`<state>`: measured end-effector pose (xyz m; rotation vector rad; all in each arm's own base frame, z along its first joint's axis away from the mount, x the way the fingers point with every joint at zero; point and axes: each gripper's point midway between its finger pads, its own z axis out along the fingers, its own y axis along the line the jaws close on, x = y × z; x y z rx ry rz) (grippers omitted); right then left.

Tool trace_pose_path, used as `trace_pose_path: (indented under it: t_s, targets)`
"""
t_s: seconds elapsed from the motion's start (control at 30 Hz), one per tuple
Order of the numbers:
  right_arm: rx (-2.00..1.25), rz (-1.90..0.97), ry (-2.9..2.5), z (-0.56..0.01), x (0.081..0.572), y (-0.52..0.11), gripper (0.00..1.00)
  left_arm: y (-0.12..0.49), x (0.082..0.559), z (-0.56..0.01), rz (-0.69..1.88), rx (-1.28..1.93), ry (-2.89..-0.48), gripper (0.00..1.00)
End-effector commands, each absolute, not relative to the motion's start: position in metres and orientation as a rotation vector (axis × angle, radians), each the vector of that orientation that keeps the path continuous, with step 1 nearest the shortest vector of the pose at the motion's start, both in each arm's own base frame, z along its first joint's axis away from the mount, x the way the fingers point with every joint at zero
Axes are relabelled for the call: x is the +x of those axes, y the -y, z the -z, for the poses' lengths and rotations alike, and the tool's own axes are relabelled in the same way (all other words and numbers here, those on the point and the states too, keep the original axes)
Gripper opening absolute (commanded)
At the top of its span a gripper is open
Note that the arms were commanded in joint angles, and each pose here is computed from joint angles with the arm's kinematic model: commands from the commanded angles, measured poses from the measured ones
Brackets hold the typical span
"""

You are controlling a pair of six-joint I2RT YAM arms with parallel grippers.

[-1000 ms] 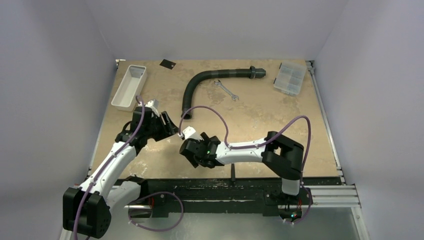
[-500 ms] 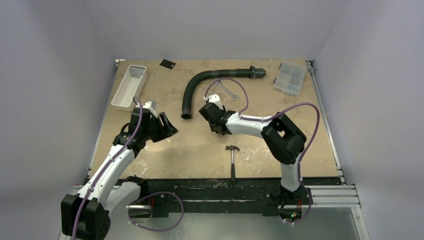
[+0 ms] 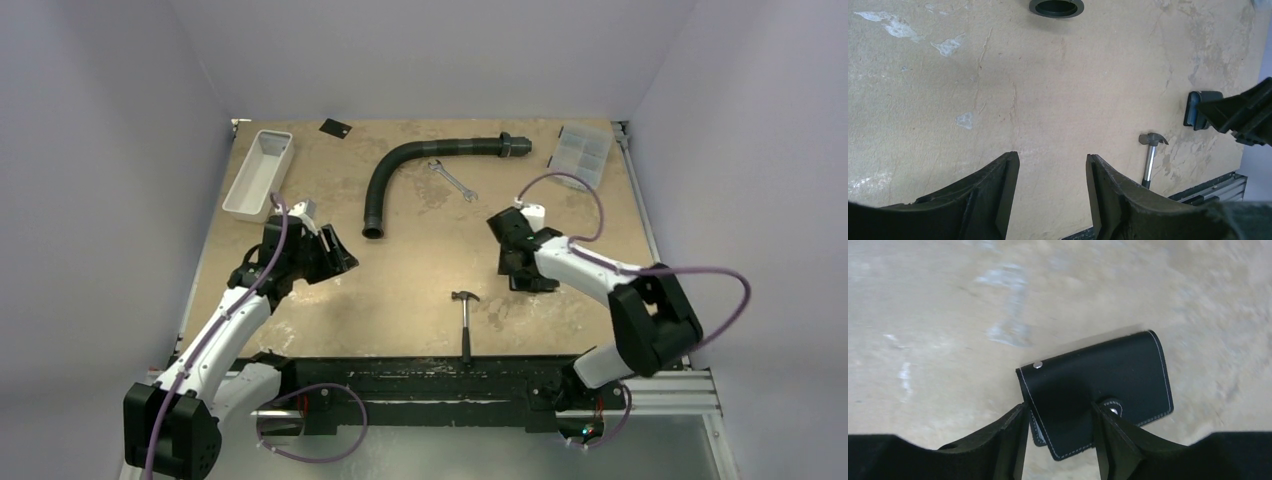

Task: Put the credit cards into the card holder
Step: Move the card holder to the center of the board, then reset both arms

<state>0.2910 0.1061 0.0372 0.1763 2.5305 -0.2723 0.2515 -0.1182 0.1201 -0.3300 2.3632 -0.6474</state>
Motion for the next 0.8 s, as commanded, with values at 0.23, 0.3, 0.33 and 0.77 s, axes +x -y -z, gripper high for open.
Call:
trace_pose_path:
  t_s: [0.23, 0.3, 0.33, 0.77]
  targets:
    - [0.427, 0.070, -2.280, -0.131, 0.279, -0.072, 0.68, 0.128, 0.268, -0.149, 0.710, -0.231, -2.280, 0.56]
    - [0.310, -0.047, -2.272, -0.139, 0.297, -0.096, 0.79, 0.129, 0.268, -0.148, 0.719, -0.228, -2.276, 0.56]
    - [0.291, -0.055, -2.280, -0.139, 0.306, -0.103, 0.85, 0.131, 0.268, -0.148, 0.728, -0.229, -2.273, 0.56]
    - [0.596, 0.468, -2.506, -0.026, 0.301, -0.056, 0.83, 0.135, 0.262, -0.154, 0.767, -0.214, -2.267, 0.56]
